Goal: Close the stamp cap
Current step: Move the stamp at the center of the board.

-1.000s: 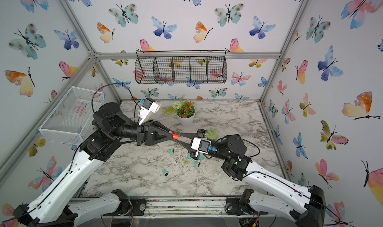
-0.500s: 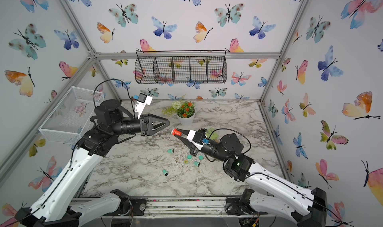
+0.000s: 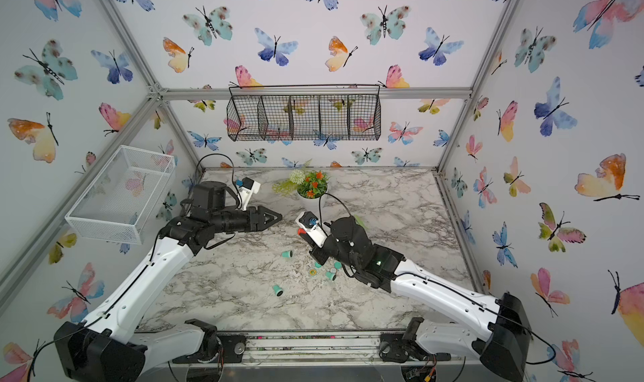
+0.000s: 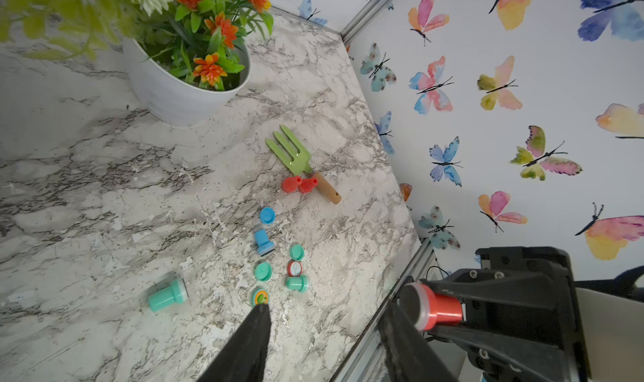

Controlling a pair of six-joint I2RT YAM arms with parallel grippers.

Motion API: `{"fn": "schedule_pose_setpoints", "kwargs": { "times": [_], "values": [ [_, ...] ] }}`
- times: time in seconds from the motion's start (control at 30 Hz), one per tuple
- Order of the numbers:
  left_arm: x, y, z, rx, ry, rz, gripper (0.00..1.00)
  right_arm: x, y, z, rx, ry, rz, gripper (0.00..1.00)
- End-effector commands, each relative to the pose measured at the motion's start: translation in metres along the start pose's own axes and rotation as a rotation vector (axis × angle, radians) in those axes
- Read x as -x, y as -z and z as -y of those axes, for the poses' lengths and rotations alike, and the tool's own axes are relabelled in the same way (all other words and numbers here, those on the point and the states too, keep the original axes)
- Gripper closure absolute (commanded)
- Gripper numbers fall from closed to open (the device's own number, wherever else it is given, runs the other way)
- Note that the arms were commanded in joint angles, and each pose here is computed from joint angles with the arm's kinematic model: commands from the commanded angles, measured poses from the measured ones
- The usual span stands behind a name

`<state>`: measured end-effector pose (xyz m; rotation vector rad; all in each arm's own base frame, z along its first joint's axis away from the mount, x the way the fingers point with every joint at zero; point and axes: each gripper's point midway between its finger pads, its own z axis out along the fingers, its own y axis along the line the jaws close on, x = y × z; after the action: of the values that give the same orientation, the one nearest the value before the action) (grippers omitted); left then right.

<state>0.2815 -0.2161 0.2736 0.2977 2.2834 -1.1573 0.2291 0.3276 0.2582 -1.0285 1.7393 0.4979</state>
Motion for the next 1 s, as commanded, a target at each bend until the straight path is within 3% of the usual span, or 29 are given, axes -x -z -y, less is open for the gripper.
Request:
{"fn": "schedule_pose_setpoints", "kwargs": {
  "times": [0.0, 0.27, 0.5, 0.8, 0.97],
  "values": [
    [-0.018, -0.018, -0.003, 0.064, -0.054, -0.052, 0.46, -0.034, 0.0, 0.029, -0.106, -0.123, -0.139, 0.98],
    [-0.08, -0.091, 0.013, 0.081, -0.098, -0.277, 0.53, -0.095, 0.013, 0.114, -0.265, -0.512, -0.249, 0.98],
    [-0.131, -0.148, 0.03, 0.078, -0.15, -0.417, 0.57, -0.129, 0.039, 0.165, -0.412, -0.712, -0.271, 0.98],
    [-0.181, -0.215, 0.033, 0.103, -0.191, -0.576, 0.59, -0.128, 0.059, 0.185, -0.48, -0.698, -0.224, 0.98],
    [-0.197, -0.232, 0.012, 0.165, -0.191, -0.616, 0.59, -0.127, 0.062, 0.184, -0.48, -0.682, -0.221, 0.98]
  ]
}}
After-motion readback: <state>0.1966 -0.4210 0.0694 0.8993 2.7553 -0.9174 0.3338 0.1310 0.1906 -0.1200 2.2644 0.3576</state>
